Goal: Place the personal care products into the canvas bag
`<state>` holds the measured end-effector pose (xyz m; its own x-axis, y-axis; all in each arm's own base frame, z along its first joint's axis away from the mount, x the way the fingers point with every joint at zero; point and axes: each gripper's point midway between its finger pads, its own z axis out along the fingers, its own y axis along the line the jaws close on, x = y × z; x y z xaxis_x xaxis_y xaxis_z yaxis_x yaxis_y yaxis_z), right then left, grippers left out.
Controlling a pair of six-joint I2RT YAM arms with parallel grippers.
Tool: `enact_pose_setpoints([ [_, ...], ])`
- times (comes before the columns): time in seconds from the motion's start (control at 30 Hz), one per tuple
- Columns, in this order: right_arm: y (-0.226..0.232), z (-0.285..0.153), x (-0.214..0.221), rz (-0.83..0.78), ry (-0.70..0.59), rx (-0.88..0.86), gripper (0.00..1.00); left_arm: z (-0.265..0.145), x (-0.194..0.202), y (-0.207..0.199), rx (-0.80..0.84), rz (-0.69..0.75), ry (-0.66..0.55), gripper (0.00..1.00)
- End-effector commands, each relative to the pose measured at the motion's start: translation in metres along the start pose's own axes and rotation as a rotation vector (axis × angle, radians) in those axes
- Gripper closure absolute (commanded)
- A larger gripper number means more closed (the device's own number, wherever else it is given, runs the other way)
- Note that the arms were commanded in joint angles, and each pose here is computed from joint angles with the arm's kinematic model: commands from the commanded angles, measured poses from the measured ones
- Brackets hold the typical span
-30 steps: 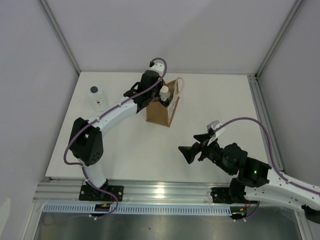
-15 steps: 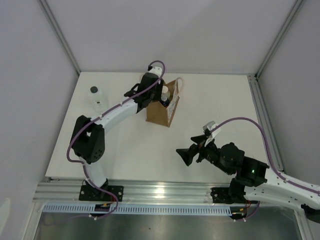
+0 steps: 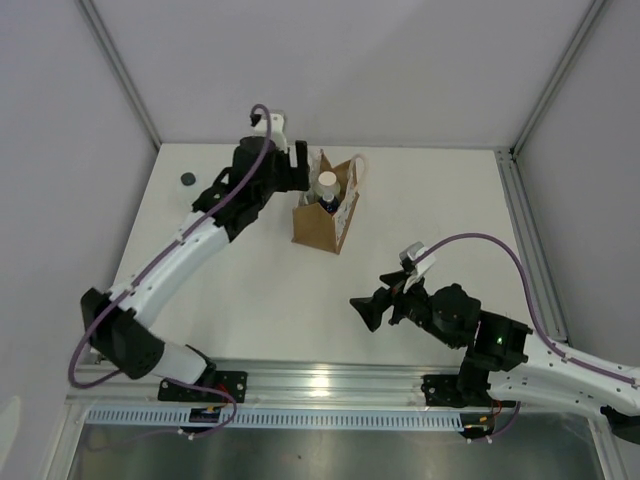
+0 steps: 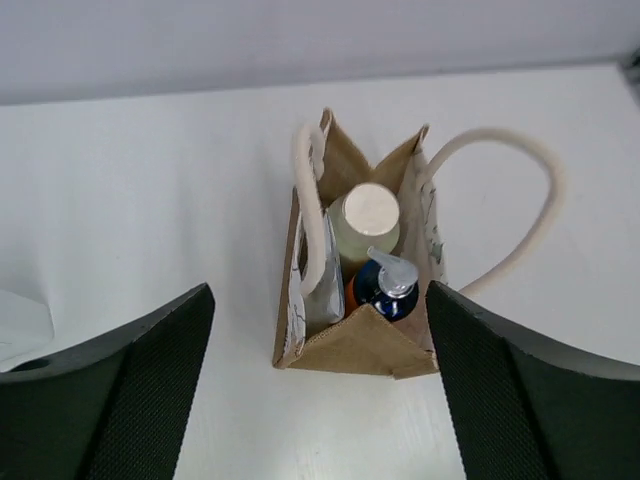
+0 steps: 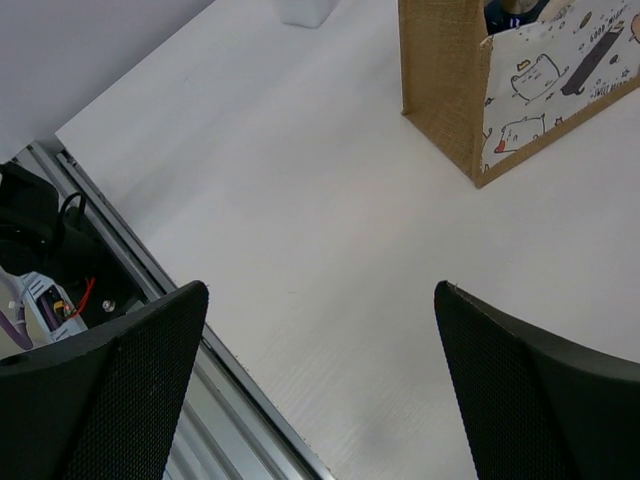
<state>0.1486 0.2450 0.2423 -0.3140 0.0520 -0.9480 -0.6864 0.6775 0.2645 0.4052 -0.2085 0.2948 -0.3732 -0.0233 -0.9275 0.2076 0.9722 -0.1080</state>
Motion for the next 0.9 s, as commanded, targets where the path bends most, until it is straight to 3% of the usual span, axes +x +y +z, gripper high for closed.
enact_pose_setpoints([
  [0.0, 0.0, -0.001, -0.018, -0.002, -0.043, 0.019, 0.01, -0.042, -0.038, 0.01, -0.02, -0.107, -0.09, 0.08],
  [0.07, -0.003, -0.001, -0.018, -0.01, -0.046, 0.032, 0.01, -0.053, -0.049, 0.02, -0.072, -0.114, -0.099, 0.02],
  [0.23, -0.004, 0.001, -0.016, -0.016, -0.041, 0.04, 0.01, -0.063, -0.063, 0.078, -0.299, -0.156, -0.136, 0.01],
  [0.33, -0.001, 0.003, -0.015, -0.015, -0.032, 0.03, 0.01, -0.061, -0.047, 0.139, -0.48, -0.276, -0.094, 0.01],
  [0.47, 0.008, 0.004, -0.012, -0.006, -0.018, -0.019, 0.01, -0.049, -0.021, 0.187, -0.58, -0.364, -0.042, 0.01],
  [0.57, 0.011, 0.007, -0.009, -0.006, -0.006, -0.029, 0.01, -0.04, -0.006, 0.22, -0.641, -0.296, -0.025, 0.01],
  [0.73, 0.017, 0.01, -0.005, -0.002, 0.012, -0.053, 0.01, -0.024, -0.001, 0.247, -0.521, -0.171, -0.125, 0.01],
  [0.77, 0.019, 0.01, -0.003, -0.002, 0.016, -0.059, 0.01, -0.022, 0.004, 0.252, -0.515, -0.099, -0.104, 0.01],
  [0.87, 0.022, 0.011, -0.001, 0.0, 0.023, -0.073, 0.02, -0.018, 0.024, 0.28, -0.557, -0.093, -0.032, 0.01],
])
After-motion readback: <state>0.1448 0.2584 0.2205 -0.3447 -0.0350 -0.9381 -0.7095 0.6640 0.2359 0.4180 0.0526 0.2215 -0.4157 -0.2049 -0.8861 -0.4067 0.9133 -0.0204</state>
